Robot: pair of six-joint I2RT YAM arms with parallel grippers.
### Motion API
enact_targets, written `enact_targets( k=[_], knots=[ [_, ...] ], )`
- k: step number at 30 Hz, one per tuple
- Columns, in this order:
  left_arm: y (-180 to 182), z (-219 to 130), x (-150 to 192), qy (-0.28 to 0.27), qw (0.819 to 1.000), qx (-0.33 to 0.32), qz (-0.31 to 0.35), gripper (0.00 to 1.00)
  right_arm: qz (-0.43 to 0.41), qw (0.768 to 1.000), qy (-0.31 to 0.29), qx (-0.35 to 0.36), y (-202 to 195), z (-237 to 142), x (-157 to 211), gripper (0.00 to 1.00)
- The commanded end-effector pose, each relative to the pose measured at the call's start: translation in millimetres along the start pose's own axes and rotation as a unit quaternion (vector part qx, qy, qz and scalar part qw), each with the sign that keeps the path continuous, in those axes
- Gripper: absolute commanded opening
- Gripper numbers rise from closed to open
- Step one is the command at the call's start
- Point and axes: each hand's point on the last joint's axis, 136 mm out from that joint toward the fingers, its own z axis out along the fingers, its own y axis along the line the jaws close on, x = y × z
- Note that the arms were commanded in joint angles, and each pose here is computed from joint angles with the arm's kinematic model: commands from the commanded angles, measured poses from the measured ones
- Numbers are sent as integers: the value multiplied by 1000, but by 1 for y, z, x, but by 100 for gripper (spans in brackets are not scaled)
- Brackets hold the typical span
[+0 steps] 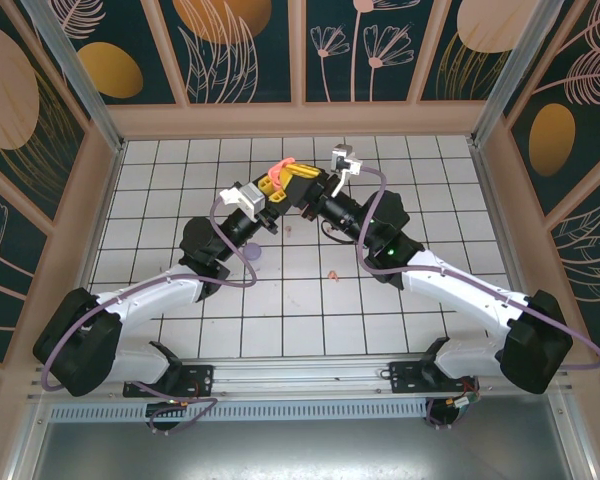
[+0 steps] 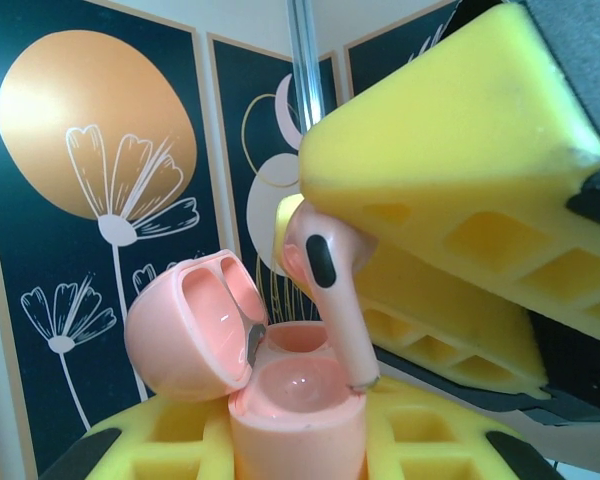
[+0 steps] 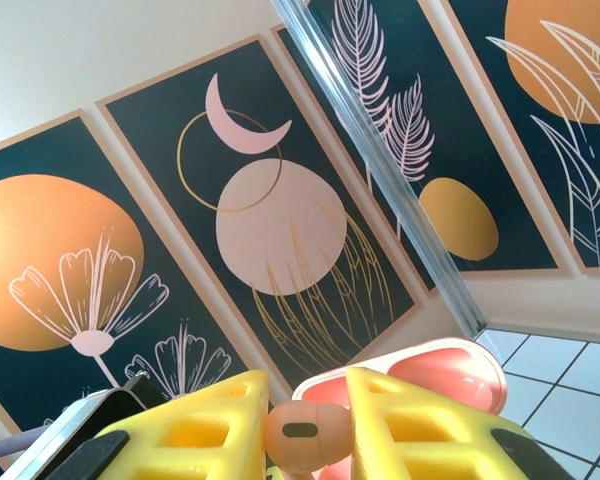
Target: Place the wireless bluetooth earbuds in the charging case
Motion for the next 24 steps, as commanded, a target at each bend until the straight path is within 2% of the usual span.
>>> enact_targets(
  k=[1, 24],
  knots=[
    [-2, 6, -15, -23, 1000, 4, -8, 0, -5, 1000, -22, -11, 6, 1, -7, 24],
    [-4, 7, -14, -7, 1000, 13, -9, 0, -10, 1000, -26, -1, -3, 13, 1, 24]
  ],
)
